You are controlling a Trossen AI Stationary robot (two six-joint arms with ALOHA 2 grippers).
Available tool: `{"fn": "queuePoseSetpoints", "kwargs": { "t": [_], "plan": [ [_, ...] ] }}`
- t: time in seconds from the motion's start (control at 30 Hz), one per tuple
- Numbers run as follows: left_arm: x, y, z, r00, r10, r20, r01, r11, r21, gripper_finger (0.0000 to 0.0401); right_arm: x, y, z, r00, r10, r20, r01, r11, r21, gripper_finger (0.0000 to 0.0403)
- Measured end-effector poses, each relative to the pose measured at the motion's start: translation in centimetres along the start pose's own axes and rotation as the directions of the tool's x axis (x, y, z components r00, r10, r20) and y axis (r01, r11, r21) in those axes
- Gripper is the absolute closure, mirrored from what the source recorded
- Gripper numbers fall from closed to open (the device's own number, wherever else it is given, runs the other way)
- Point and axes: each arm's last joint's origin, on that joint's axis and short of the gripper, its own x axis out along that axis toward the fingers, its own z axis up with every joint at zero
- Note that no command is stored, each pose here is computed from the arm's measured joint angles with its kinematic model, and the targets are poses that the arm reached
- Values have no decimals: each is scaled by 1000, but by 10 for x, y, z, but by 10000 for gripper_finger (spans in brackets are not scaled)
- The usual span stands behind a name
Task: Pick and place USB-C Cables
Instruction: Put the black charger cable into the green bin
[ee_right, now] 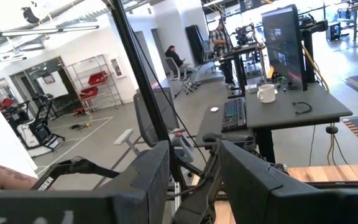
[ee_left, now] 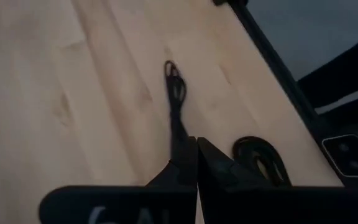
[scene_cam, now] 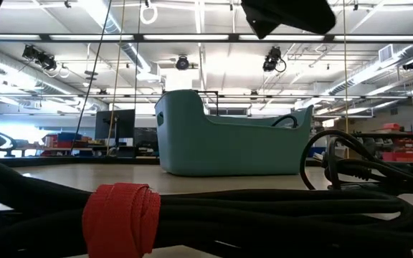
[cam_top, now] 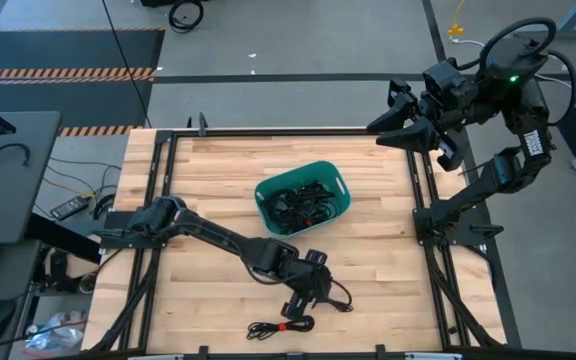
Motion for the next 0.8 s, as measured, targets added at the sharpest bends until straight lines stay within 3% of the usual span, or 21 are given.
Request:
{"fn": "queuePoseSetpoints", "kwargs": {
  "t": [0.27,0.53,0.8],
  "plan": [
    [15,1,-12,999,-29,23,30,999,-22,401,0,0,0,1000,-1,0,1,1000,0,257],
    [14,8,-14,1000,-25,15,24,998,55,397,0,-1,0,1000,-26,6,26,1000,0,257],
    [14,6,-16,998,-57,-11,57,988,144,331,0,-2,0,999,-52,14,52,999,1,257]
  ]
}}
